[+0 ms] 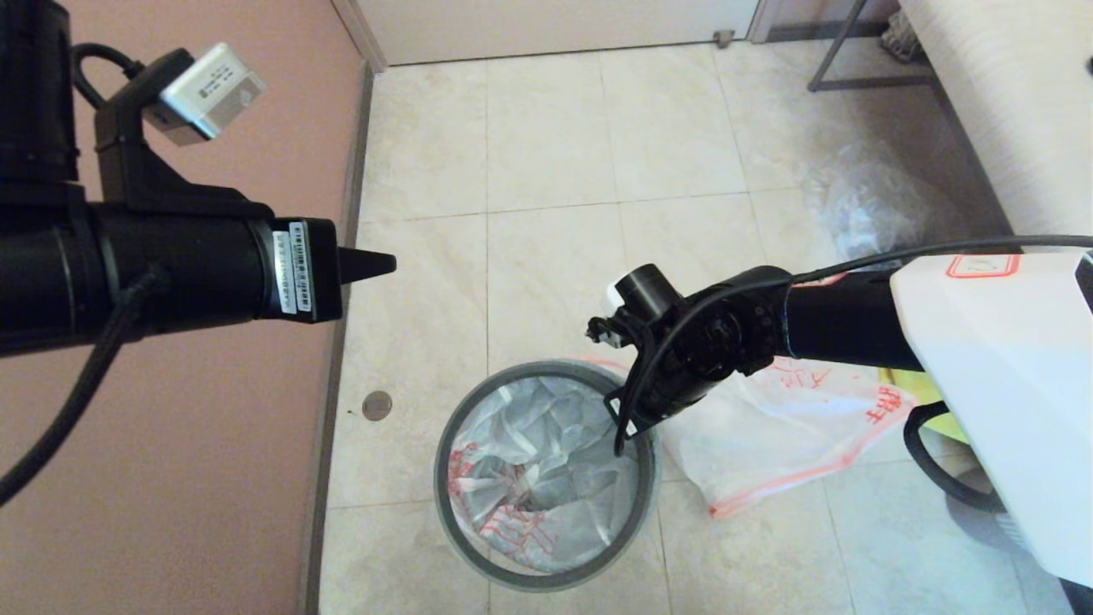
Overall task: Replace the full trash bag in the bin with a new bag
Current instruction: Place the trash can ring on the trash can
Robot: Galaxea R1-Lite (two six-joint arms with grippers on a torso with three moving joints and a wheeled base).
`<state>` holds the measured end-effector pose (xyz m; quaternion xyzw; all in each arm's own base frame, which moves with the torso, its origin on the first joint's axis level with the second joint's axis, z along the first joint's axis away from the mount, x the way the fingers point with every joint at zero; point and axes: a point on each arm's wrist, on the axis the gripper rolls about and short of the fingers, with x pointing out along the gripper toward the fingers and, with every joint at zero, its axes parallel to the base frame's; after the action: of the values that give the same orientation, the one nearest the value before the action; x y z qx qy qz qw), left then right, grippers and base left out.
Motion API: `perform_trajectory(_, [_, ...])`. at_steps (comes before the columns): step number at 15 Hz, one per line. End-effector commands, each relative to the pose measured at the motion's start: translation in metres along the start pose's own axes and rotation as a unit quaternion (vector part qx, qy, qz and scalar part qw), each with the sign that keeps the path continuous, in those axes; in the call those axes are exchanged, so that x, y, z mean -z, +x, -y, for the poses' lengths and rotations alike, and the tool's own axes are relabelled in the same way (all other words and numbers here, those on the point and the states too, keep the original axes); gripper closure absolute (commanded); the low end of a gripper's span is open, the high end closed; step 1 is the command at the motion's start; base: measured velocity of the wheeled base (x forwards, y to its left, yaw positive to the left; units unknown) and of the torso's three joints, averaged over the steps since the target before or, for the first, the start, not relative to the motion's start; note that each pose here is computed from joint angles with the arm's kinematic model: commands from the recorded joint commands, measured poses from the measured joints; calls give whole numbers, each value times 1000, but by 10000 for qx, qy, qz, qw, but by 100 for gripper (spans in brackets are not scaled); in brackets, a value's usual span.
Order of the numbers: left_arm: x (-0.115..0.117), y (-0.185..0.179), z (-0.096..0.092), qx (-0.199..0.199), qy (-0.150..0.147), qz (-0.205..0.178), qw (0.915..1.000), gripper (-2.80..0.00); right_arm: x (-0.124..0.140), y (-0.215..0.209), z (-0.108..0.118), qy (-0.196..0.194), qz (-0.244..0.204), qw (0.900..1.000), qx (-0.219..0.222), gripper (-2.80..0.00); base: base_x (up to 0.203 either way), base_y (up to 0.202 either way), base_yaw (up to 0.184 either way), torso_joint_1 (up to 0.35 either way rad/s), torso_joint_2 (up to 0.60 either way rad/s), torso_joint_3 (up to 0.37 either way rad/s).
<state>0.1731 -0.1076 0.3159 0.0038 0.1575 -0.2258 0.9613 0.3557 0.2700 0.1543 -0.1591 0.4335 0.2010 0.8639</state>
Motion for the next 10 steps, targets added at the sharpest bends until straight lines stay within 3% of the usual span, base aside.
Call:
perform_trajectory(1, [0,0,0,-4,-5,1,10000,0,0,-1,-1,-14,-6,10000,5,0,0,0,0,0,0,0])
perform_trajectory(4, [0,-1,0,-3,-6,10,10000,0,-4,-19,1,6,168,9999,19,0,0,0,0,0,0,0])
perform_trajectory(10, [-1,-2,0,-1,-7,31,10000,0,-2,-11,3,27,81,9999,125,0,0,0,0,0,0,0])
